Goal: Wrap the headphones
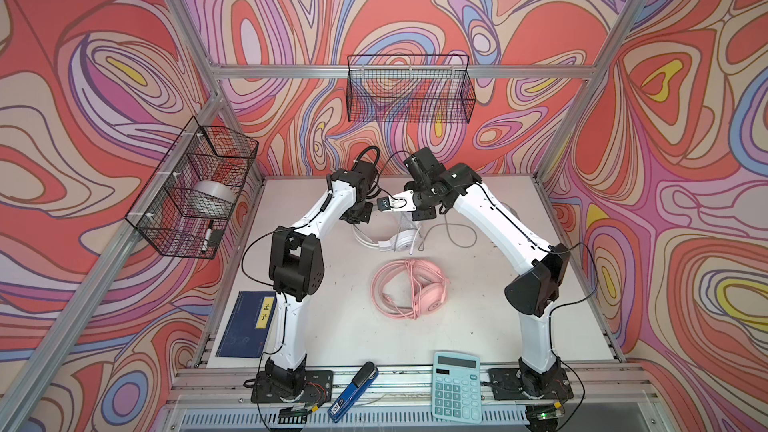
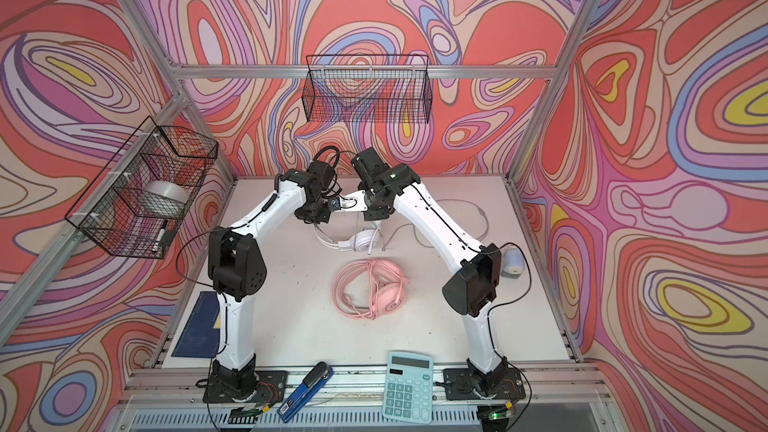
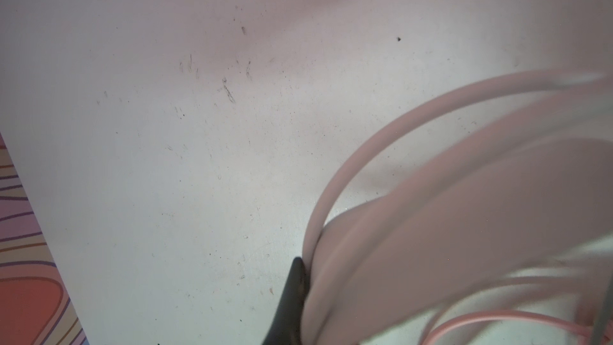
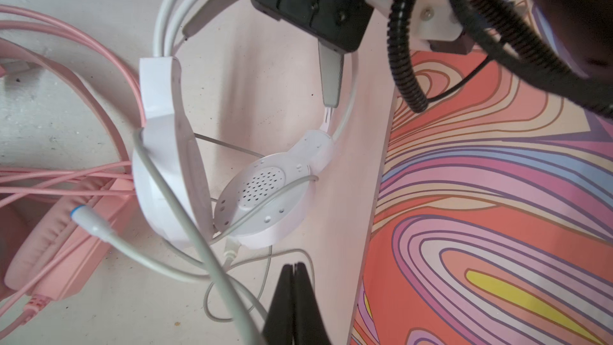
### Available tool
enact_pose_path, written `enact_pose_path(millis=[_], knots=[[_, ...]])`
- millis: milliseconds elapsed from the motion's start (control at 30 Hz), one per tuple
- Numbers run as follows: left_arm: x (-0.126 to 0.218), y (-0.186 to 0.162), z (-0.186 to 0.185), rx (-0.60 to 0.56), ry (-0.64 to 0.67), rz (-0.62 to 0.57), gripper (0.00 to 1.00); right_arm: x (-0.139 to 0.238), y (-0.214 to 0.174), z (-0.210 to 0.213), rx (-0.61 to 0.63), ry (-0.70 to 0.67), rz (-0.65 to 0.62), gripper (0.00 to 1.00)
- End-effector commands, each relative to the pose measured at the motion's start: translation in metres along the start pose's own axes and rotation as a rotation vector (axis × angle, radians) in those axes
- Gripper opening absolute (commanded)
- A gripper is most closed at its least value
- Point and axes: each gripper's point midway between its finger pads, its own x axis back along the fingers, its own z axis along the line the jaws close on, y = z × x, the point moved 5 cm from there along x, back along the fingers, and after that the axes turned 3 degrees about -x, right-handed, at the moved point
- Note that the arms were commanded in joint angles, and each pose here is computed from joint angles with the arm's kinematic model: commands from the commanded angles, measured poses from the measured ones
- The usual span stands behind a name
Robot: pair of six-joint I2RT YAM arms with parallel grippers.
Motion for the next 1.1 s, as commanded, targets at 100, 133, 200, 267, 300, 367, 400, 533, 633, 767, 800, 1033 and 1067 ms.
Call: enact_pose_path(millis=[100, 133, 200, 267, 300, 367, 400, 533, 633, 767, 800, 1033, 1067], knots=[[0.025, 0.005, -0.004, -0.054, -0.067, -0.092, 0.0, -0.015, -0.006, -0.024, -0.07, -0.055, -0.036, 0.0], [0.026, 0.005, -0.004, -0.059, -0.073, -0.098, 0.0, -0.018, -0.008, -0.027, -0.086, -0.054, -0.042, 0.0], [0.029, 0.005, -0.005, -0.062, -0.085, -0.106, 0.0, -0.021, -0.012, -0.034, -0.119, -0.066, -0.059, 0.0], [0.032, 0.005, -0.007, -0.068, -0.109, -0.12, 0.0, -0.026, -0.016, -0.042, -0.165, -0.078, -0.077, 0.0], [0.033, 0.006, -0.008, -0.074, -0.121, -0.13, 0.0, -0.027, -0.018, -0.044, -0.184, -0.082, -0.079, 0.0], [0.035, 0.006, -0.009, -0.074, -0.132, -0.141, 0.0, -0.033, -0.023, -0.047, -0.221, -0.078, -0.084, 0.0], [0.035, 0.006, -0.01, -0.077, -0.135, -0.143, 0.0, -0.036, -0.025, -0.049, -0.235, -0.078, -0.084, 0.0], [0.036, 0.007, -0.012, -0.092, -0.156, -0.157, 0.0, -0.047, -0.037, -0.056, -0.32, -0.084, -0.083, 0.0], [0.036, 0.006, -0.013, -0.104, -0.158, -0.155, 0.0, -0.055, -0.047, -0.062, -0.386, -0.086, -0.094, 0.0], [0.038, 0.005, -0.017, -0.125, -0.192, -0.181, 0.0, -0.064, -0.059, -0.067, -0.481, -0.077, -0.112, 0.0], [0.038, 0.005, -0.017, -0.131, -0.196, -0.184, 0.0, -0.066, -0.061, -0.068, -0.503, -0.073, -0.122, 0.0], [0.04, 0.001, -0.02, -0.149, -0.226, -0.184, 0.0, -0.074, -0.079, -0.069, -0.667, -0.007, -0.205, 0.03], [0.041, 0.001, -0.021, -0.15, -0.233, -0.183, 0.0, -0.076, -0.079, -0.067, -0.671, 0.005, -0.217, 0.05]])
